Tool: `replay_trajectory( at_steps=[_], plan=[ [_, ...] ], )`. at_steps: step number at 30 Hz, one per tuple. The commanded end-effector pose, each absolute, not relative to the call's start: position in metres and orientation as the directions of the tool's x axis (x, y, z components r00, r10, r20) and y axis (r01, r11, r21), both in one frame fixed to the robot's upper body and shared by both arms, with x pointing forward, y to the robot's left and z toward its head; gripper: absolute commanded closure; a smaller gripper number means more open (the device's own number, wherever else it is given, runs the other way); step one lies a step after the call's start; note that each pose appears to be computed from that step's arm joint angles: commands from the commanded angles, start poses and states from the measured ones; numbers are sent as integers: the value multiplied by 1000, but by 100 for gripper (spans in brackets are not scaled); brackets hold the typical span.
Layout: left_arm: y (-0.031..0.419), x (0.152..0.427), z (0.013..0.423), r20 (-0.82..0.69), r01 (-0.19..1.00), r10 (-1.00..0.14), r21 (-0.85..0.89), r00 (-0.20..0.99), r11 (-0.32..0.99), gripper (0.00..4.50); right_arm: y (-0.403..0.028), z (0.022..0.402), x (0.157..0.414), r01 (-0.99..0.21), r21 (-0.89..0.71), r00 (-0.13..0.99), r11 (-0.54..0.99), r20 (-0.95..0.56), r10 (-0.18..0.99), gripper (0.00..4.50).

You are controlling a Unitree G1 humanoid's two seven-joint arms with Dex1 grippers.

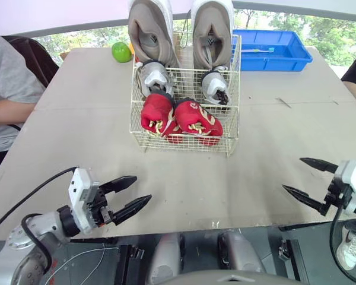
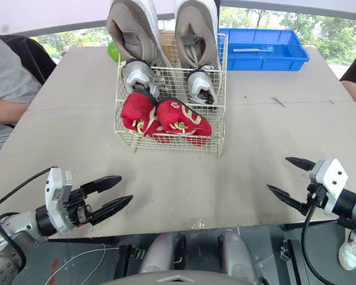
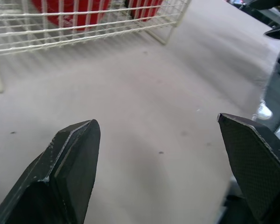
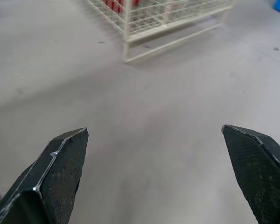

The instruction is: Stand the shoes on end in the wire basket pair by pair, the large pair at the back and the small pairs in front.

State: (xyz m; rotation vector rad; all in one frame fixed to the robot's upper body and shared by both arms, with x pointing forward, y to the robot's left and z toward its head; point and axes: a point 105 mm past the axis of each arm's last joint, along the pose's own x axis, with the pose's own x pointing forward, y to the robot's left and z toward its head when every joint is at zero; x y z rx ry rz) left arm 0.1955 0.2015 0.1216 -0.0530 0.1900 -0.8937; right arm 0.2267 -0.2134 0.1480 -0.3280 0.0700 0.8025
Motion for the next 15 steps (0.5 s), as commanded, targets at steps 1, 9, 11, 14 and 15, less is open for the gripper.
replay_trajectory(
  at_steps=[1,9,11,14,15],
  plan=[
    [193,188,135,-62,832,-835,-78,547,550,16,-169,184,226,-756,-304,624,579,-66,779,7],
    [187,183,146,-38,850,-851,-40,524,525,16,-111,219,233,-777,-345,556,527,18,831,7],
    [188,188,146,-64,818,-817,-13,573,575,16,-121,203,230,-781,-316,579,539,-39,815,7],
    [193,191,148,-97,788,-788,-41,609,614,16,-158,166,223,-768,-271,632,580,-178,754,7],
    [198,192,144,-137,776,-776,-63,616,627,16,-175,152,219,-757,-267,651,596,-234,722,7]
  ],
)
